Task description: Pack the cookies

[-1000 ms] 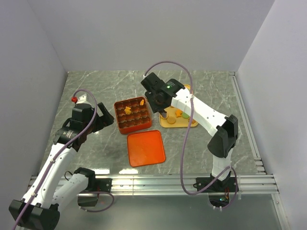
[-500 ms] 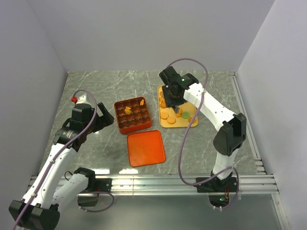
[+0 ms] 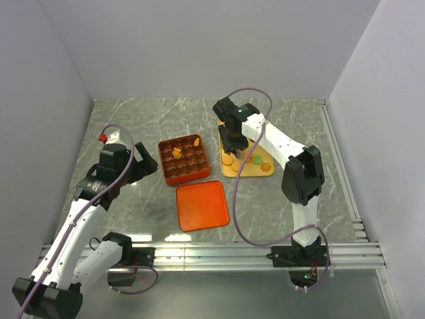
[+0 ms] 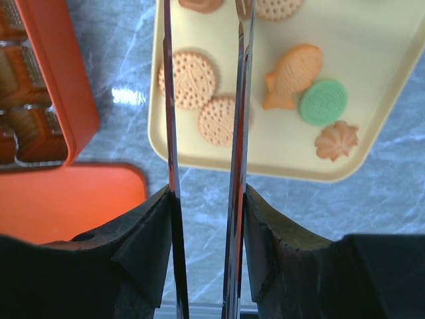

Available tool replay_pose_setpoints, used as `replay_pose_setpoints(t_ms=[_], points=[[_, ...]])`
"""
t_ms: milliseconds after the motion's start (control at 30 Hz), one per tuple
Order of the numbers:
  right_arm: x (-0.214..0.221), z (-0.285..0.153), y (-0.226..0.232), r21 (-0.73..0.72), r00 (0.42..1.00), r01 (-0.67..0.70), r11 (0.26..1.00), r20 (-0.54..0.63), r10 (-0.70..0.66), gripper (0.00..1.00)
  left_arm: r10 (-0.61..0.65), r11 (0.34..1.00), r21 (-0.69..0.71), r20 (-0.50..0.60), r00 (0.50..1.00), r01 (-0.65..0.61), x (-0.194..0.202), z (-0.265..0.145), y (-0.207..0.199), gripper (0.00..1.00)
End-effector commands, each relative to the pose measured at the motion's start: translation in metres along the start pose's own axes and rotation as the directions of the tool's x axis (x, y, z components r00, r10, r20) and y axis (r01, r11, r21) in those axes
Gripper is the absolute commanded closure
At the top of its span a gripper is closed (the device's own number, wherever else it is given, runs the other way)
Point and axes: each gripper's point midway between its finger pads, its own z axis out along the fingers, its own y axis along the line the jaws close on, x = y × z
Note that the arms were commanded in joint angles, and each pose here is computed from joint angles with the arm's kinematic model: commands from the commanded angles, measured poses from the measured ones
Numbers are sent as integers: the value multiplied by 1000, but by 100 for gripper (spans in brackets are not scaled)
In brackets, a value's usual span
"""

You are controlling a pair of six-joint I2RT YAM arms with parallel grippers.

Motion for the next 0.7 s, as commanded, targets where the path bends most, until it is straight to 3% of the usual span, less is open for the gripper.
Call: replay_pose_setpoints(t_ms=[0, 667], points=[[-23, -10, 0, -7, 998, -8, 1000, 63, 8, 50, 1, 1000, 17, 15, 1000, -1, -4, -2, -5, 1], [-21, 24, -1, 23, 1000, -1, 1000, -8, 1, 49, -1, 1000, 12, 18, 1000, 1, -5, -2, -4, 1]])
